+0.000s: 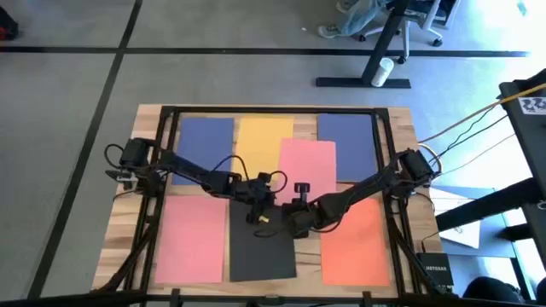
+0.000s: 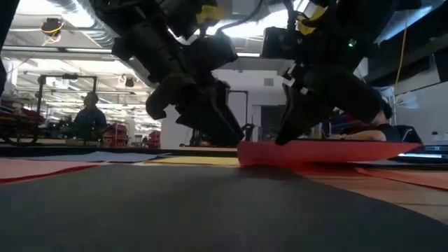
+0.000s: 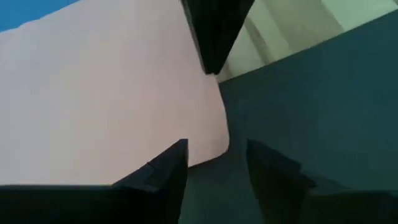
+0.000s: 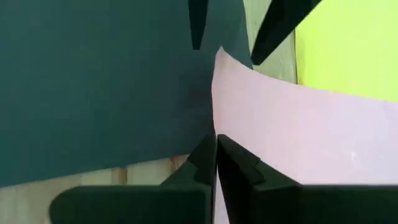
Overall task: Organize paper
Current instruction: Stack the pink paper on top of the other pink paper
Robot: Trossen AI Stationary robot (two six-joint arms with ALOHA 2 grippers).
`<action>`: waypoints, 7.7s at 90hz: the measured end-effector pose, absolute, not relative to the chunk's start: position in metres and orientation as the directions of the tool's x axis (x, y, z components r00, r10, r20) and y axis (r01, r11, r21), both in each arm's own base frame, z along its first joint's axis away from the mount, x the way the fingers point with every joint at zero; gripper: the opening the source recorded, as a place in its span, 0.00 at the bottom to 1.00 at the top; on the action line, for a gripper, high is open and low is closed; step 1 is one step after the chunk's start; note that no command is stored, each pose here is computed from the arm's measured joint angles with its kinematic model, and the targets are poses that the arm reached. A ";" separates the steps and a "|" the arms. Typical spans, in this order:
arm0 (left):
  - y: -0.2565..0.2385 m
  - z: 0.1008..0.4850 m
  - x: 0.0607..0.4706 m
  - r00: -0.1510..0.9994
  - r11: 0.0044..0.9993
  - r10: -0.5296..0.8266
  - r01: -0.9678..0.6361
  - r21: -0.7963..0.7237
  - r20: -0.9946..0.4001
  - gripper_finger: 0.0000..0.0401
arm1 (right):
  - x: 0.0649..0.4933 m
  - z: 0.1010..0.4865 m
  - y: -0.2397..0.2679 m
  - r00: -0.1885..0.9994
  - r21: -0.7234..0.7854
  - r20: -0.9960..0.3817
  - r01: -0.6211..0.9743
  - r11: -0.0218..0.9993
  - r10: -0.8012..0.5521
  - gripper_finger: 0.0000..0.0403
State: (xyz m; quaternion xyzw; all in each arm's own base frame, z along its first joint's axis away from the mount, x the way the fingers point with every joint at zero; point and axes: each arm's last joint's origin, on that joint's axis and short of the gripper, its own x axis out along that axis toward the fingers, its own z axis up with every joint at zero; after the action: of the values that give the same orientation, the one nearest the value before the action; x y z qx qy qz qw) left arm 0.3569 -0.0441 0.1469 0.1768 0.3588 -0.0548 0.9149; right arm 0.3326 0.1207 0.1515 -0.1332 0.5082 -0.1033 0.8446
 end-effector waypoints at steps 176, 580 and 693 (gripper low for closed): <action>-0.100 0.219 0.252 0.518 0.937 0.175 0.173 0.302 -0.837 0.00 | 0.318 0.230 0.115 0.342 -0.371 -0.878 -0.039 0.928 -0.336 0.00; -0.294 0.190 0.097 -0.097 0.766 -0.083 0.631 -0.126 -0.992 0.00 | 0.313 0.251 0.096 0.371 -0.364 -0.857 0.056 0.930 -0.358 0.00; -0.273 0.189 0.134 -0.017 0.612 -0.006 0.791 -0.017 -1.000 0.00 | 0.313 0.251 0.097 0.375 -0.338 -0.866 0.047 0.940 -0.331 0.00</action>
State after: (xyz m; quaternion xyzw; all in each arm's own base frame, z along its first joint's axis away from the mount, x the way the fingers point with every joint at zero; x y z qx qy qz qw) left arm 0.1338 -0.2735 0.1890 0.3070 0.6393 -0.3157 0.6304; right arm 0.3133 0.0973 0.2507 -0.1297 0.5471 -0.1153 0.8189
